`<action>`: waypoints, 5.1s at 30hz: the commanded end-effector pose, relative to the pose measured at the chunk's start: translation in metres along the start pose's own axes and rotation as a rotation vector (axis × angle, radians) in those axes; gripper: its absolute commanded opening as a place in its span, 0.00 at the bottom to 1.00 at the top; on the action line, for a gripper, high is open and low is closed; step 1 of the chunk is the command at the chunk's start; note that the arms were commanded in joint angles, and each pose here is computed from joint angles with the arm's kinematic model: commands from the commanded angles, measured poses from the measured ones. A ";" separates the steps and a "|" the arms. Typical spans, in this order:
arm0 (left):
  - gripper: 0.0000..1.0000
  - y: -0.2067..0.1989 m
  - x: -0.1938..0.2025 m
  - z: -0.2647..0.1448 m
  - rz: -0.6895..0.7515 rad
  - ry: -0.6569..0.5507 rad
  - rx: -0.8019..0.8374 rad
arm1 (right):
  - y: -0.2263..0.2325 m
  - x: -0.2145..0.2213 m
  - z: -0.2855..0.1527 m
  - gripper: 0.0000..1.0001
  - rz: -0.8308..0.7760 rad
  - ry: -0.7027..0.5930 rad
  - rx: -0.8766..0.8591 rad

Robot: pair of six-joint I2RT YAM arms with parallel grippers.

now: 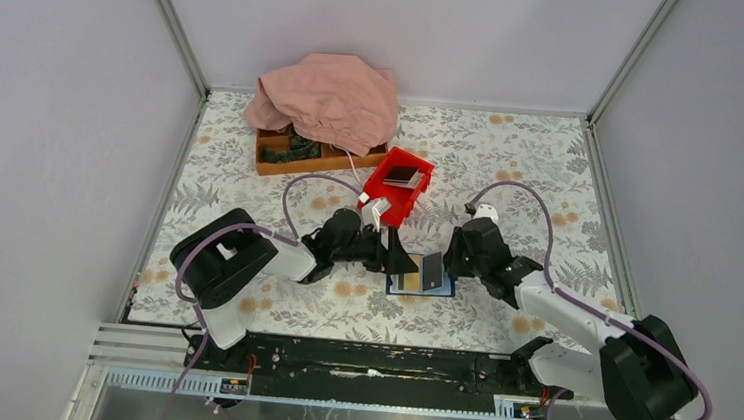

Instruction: Take the credit cards out of the card holder

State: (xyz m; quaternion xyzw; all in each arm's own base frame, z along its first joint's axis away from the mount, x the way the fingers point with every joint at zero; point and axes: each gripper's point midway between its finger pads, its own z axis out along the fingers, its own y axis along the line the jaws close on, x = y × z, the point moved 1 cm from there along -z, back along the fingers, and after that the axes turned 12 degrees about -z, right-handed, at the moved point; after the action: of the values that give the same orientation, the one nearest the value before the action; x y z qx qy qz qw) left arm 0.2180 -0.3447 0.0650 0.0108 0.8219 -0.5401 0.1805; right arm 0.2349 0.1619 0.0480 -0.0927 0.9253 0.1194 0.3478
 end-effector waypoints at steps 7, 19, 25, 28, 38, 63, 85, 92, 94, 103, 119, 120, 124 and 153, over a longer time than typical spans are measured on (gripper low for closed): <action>0.80 -0.004 -0.003 0.004 0.018 -0.011 0.048 | -0.005 -0.038 -0.038 0.31 -0.024 -0.184 0.009; 0.12 -0.009 -0.002 -0.011 0.046 -0.033 0.061 | 0.051 -0.019 -0.014 0.33 0.010 -0.129 -0.331; 0.00 0.008 0.006 -0.015 0.035 -0.029 0.018 | 0.053 -0.013 -0.005 0.27 0.018 -0.109 -0.339; 0.00 0.018 0.008 -0.013 0.035 -0.022 -0.017 | 0.056 -0.011 -0.002 0.24 0.025 -0.099 -0.358; 0.00 0.056 0.012 -0.010 0.033 -0.020 -0.167 | 0.059 -0.002 0.007 0.42 0.044 -0.065 -0.375; 0.00 0.074 0.018 -0.004 0.016 0.008 -0.213 | 0.074 0.009 0.012 0.40 0.073 -0.044 -0.482; 0.00 0.070 0.019 -0.003 0.013 0.012 -0.193 | 0.084 -0.003 -0.002 0.38 0.077 -0.075 -0.545; 0.00 0.070 0.020 -0.003 0.012 0.013 -0.191 | 0.090 0.003 0.006 0.38 0.098 -0.051 -0.584; 0.00 0.070 0.019 -0.003 0.012 0.013 -0.191 | 0.092 0.006 0.008 0.38 0.107 -0.043 -0.597; 0.00 0.074 0.021 -0.002 0.002 0.013 -0.196 | 0.086 0.005 0.006 0.39 0.093 -0.047 -0.559; 0.00 0.076 0.020 -0.004 -0.002 0.007 -0.211 | 0.063 -0.002 -0.003 0.41 0.069 -0.043 -0.483; 0.00 0.076 0.020 -0.004 -0.002 0.006 -0.211 | 0.062 -0.003 -0.003 0.41 0.068 -0.044 -0.479; 0.00 0.076 0.019 -0.004 -0.002 0.005 -0.211 | 0.053 -0.002 -0.004 0.34 0.069 -0.049 -0.448; 0.33 0.072 0.014 -0.006 0.013 -0.011 -0.210 | 0.021 -0.017 -0.026 0.00 0.036 -0.108 -0.343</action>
State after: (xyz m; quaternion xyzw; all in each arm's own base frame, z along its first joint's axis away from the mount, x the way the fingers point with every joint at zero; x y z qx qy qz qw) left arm 0.2194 -0.3303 0.0243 0.0070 0.8434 -0.5016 0.1922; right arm 0.2158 0.1783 0.0608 -0.1141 0.8834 0.2955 0.3453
